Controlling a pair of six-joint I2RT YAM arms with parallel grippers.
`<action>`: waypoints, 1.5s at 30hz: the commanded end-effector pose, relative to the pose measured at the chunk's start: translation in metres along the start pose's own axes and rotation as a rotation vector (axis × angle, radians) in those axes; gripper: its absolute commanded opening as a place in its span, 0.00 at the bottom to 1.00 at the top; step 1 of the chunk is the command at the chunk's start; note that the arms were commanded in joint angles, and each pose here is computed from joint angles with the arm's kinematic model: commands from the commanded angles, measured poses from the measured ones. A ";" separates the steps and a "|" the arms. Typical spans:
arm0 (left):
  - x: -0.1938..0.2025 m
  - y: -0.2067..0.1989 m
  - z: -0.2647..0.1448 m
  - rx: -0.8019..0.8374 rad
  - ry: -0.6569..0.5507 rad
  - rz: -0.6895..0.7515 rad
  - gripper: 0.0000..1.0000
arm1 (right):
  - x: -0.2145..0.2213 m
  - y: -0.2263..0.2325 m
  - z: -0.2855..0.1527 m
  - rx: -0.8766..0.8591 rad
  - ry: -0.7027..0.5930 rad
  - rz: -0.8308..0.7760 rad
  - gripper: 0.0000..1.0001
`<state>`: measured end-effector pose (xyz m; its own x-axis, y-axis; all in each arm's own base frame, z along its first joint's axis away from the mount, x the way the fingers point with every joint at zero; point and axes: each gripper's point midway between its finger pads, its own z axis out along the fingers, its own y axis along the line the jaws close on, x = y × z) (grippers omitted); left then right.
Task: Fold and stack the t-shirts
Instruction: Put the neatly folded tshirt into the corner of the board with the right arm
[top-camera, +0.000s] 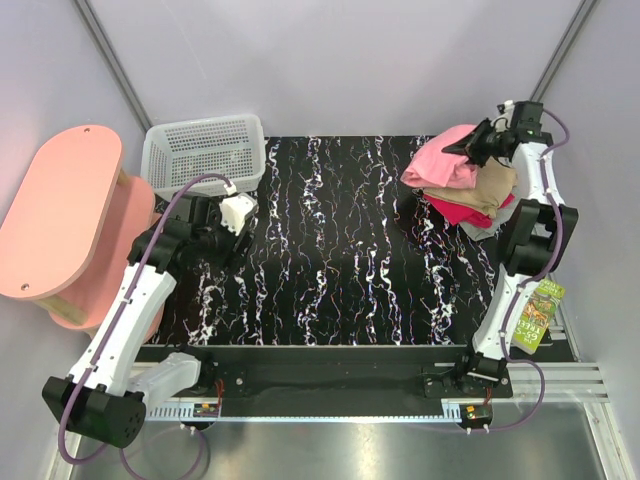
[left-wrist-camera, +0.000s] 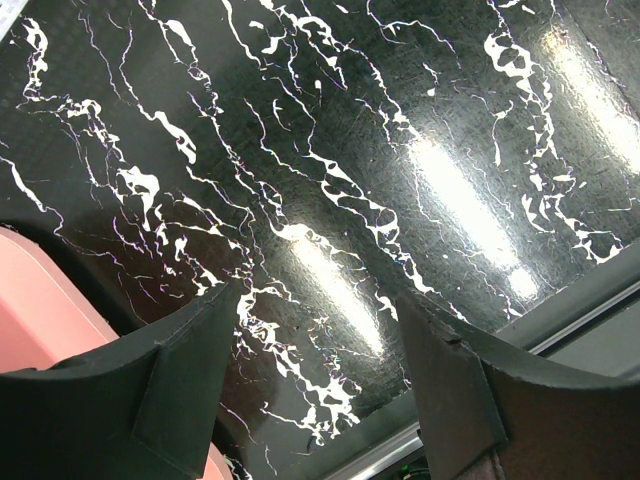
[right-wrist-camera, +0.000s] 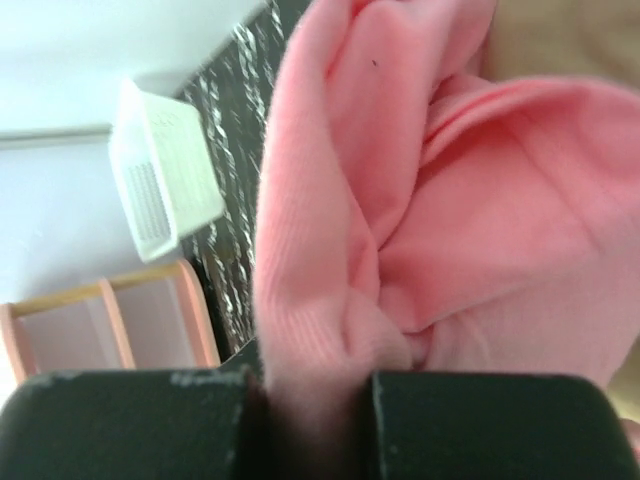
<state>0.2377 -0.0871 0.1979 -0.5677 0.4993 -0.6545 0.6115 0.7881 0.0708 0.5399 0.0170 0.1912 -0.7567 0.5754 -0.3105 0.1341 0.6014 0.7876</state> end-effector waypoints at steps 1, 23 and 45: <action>-0.010 0.003 0.000 -0.009 -0.043 0.001 0.70 | -0.014 0.063 -0.031 -0.154 -0.025 -0.066 0.00; -0.004 0.008 0.002 -0.027 -0.026 0.026 0.70 | -0.044 -0.061 -0.090 0.093 -0.196 0.269 0.00; -0.003 0.004 0.008 0.000 -0.030 0.019 0.70 | -0.057 -0.078 -0.191 0.606 -0.446 0.220 1.00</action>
<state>0.2395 -0.0852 0.1932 -0.5603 0.5122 -0.6510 0.6180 0.7818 0.0833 0.4554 -0.1485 0.1489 -0.4747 0.8476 -0.2371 0.7151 0.5285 0.4575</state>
